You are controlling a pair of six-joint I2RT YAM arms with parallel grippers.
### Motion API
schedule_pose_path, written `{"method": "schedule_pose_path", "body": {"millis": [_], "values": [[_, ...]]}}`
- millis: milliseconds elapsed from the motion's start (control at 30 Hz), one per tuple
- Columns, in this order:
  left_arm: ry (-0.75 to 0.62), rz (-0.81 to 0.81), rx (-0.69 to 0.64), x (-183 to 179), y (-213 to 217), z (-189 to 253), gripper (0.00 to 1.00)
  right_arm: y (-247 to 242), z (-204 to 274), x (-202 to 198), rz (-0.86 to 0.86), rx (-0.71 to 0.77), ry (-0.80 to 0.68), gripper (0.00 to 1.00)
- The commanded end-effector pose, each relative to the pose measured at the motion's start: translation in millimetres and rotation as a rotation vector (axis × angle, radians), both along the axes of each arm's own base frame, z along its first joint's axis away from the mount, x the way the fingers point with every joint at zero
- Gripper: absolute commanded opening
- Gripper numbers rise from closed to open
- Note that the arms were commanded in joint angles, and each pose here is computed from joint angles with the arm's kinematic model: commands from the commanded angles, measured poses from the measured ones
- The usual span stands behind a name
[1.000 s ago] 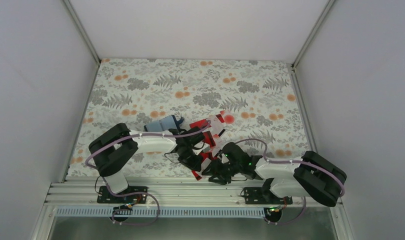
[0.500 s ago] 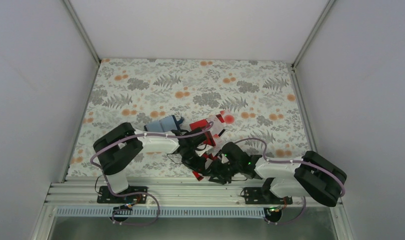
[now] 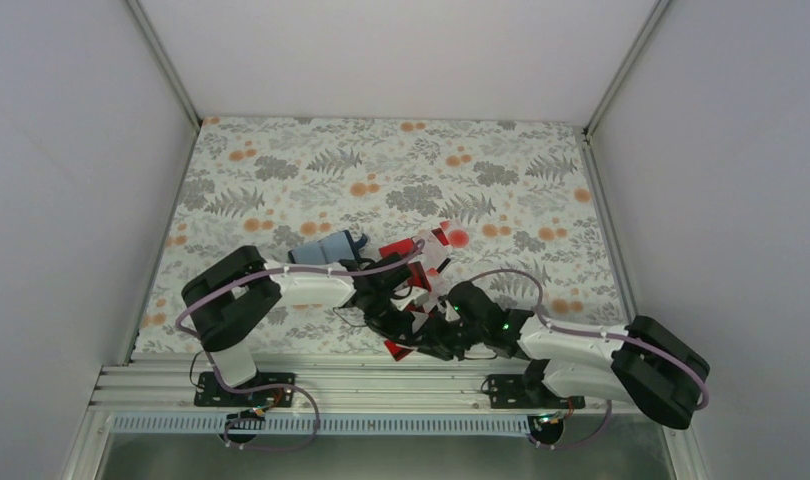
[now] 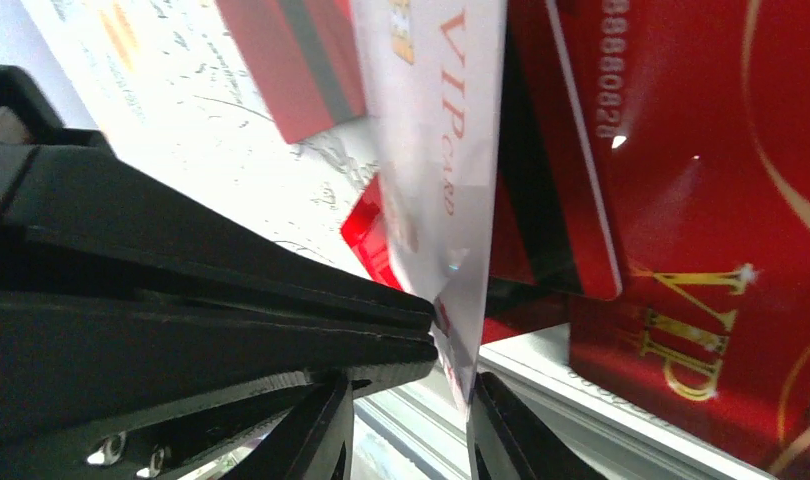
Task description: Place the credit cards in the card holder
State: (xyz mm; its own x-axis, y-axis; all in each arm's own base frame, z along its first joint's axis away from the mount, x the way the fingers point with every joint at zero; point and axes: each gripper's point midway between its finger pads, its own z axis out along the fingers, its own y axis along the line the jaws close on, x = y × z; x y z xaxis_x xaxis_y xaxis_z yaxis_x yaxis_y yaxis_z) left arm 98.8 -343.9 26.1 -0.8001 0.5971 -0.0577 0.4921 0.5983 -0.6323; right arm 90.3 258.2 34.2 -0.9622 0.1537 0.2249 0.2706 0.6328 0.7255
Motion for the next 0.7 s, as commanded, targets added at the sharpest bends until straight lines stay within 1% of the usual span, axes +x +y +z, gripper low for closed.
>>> {"method": "schedule_pose_path", "body": {"millis": [0, 300, 433, 567, 667], "values": [[0.039, -0.031, -0.132, -8, -13, 24, 0.05, 11, 27, 28, -0.054, 0.067, -0.165, 0.29], [0.078, 0.024, -0.203, 0, -5, 30, 0.05, 16, 29, 32, -0.017, 0.084, -0.224, 0.28], [0.114, 0.065, -0.269, 3, 3, 32, 0.05, 23, 35, 37, 0.003, 0.095, -0.26, 0.26], [0.154, 0.1, -0.325, 3, 13, 33, 0.05, 30, 39, 42, 0.024, 0.103, -0.296, 0.21], [0.159, 0.113, -0.35, 6, 16, 35, 0.05, 32, 38, 45, 0.031, 0.091, -0.3, 0.16]]}}
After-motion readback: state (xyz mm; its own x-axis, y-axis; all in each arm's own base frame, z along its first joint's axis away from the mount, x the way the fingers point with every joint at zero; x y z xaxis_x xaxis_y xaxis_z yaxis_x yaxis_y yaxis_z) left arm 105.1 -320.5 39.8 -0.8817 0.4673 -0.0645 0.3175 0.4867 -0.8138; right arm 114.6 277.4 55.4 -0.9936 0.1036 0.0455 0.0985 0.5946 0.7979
